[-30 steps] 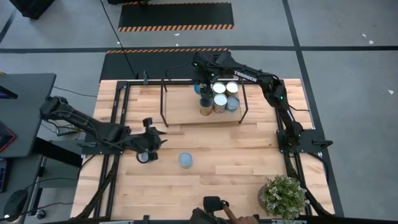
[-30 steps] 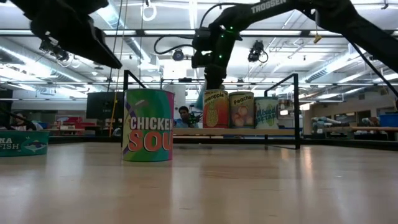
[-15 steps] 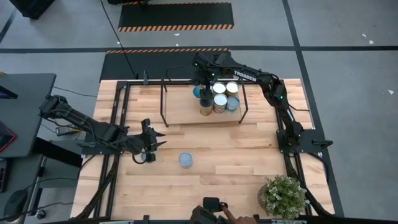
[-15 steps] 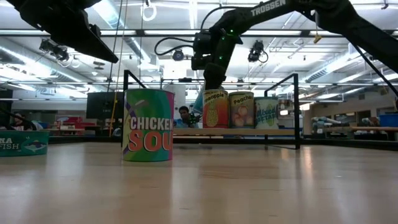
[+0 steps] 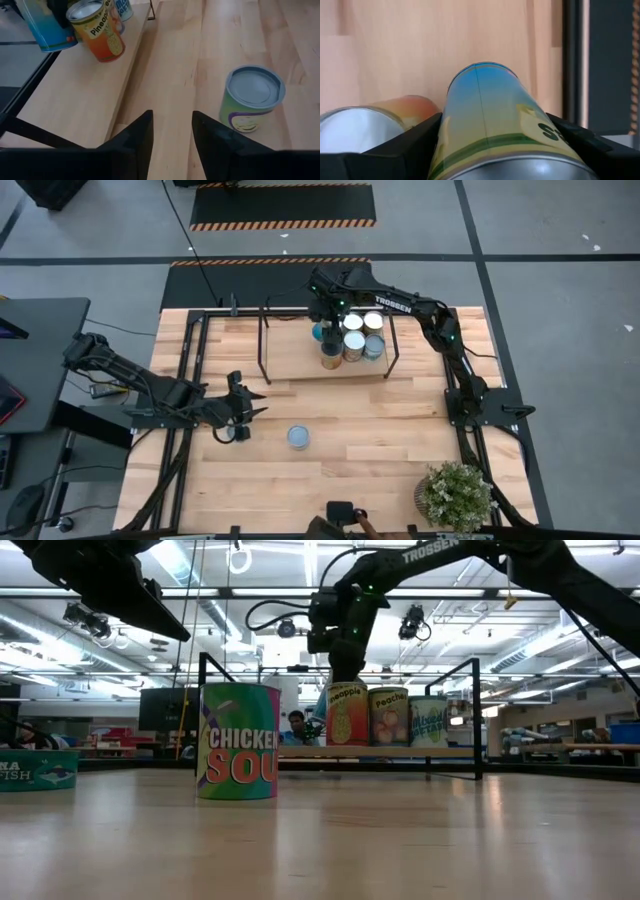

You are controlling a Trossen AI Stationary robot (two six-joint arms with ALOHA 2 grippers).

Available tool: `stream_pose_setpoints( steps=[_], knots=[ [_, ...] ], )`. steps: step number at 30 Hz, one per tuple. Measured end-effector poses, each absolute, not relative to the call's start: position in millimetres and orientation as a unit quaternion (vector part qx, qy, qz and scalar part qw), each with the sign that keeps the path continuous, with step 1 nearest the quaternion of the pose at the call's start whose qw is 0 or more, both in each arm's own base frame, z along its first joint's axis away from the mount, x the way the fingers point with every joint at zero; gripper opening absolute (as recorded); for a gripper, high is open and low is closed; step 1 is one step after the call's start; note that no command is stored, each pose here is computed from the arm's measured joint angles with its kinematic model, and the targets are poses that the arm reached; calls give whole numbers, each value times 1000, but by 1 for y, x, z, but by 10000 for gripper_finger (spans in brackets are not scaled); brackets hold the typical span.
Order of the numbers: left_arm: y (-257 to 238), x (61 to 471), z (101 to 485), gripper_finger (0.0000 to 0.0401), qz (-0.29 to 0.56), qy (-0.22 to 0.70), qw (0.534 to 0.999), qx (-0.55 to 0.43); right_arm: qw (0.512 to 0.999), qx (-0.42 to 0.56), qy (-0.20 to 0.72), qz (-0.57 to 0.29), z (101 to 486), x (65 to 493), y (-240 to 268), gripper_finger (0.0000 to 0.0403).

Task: Pick and place cans onto a shelf
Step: Put the canned cherries on the shelf

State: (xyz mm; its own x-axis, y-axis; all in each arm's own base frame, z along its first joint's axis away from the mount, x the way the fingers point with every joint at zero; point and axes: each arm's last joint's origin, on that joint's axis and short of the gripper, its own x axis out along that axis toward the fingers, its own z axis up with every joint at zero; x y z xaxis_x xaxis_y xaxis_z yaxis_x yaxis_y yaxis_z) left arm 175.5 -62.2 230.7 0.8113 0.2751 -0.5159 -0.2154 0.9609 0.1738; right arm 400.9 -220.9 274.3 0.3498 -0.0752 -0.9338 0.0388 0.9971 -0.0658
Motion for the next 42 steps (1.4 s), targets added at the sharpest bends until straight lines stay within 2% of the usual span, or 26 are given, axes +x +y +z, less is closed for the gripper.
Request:
stream_pose_setpoints(
  steps=[7,21,32,42],
  knots=[
    [-62,176,231,142,129,279,950,54,828,-22,557,-62,276,401,-229,323],
    [-62,176,231,142,129,279,950,53,805,-26,591,-51,251,401,-221,323],
    [-62,176,231,142,129,279,950,53,809,-29,585,-52,248,403,-221,324],
    [-62,176,231,142,129,279,950,54,809,-23,585,-56,248,403,-221,380]
  ],
)
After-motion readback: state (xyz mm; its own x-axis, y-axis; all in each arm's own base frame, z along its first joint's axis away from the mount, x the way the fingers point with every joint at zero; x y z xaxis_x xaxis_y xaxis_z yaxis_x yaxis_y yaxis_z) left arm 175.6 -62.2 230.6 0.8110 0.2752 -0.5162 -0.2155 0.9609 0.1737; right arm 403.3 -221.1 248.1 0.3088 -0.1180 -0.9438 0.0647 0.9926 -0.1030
